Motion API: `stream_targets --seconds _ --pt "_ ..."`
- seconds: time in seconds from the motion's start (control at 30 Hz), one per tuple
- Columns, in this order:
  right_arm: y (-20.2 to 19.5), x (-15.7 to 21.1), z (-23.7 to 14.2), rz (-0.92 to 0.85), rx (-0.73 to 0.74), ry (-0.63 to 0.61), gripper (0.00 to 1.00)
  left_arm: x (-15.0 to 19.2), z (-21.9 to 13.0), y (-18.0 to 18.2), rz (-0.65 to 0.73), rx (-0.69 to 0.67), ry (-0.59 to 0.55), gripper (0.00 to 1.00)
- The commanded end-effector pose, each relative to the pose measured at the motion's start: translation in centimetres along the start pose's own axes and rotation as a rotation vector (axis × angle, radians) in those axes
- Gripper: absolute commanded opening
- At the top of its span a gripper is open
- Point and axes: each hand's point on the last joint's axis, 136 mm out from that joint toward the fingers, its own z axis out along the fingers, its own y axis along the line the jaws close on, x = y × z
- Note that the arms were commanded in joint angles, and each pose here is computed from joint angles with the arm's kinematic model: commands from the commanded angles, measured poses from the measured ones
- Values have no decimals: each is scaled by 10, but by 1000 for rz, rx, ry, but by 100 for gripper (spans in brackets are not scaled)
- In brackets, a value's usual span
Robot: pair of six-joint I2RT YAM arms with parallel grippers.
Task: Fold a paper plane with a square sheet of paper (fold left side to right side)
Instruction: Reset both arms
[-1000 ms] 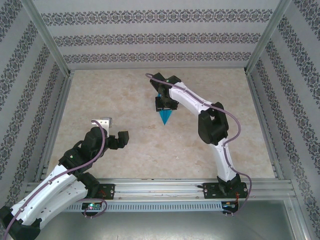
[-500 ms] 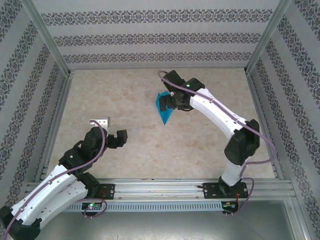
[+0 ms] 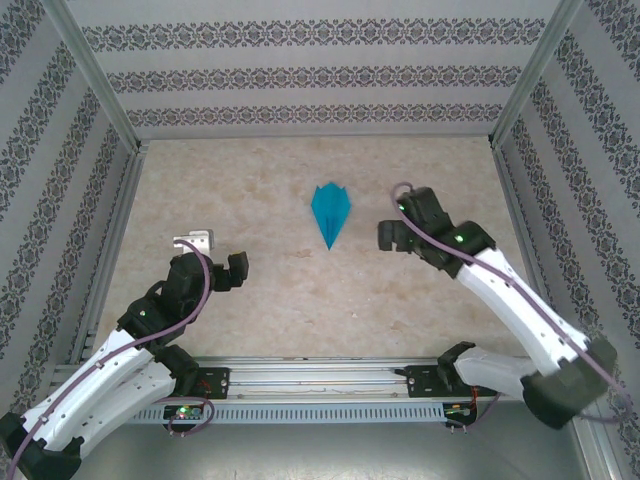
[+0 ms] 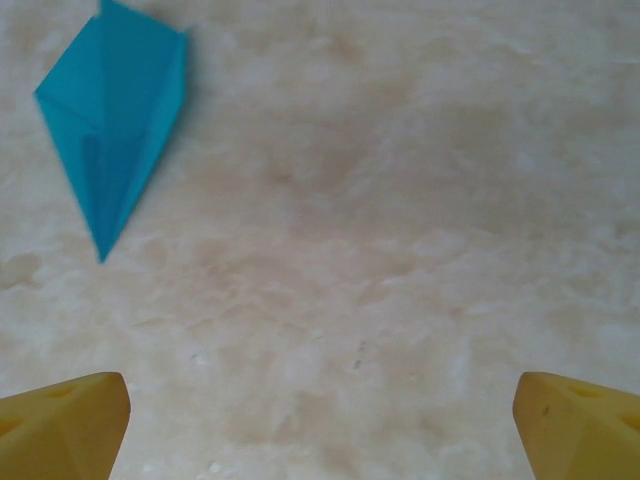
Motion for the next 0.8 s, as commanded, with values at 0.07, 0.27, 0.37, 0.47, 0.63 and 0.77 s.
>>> stream_targets --seconds 0.07,0.27,0.37,0.47,0.63,0.77 --pt "-38 0 9 56 29 -173 98 -22 -1 7 -21 -43 -90 100" --pt "-76 14 27 59 92 -307 98 -30 -2 7 -4 -48 -114 100" --pt "-92 17 36 61 134 -357 98 -30 -1 9 -9 -63 -121 100" --pt "-107 20 48 71 168 -395 98 -30 1 9 -12 -62 -126 100" --pt "-119 23 71 126 170 -462 99 -32 4 6 -17 -61 -126 100" --pt "-114 20 92 84 127 -460 98 -34 7 5 -3 -74 -115 100"
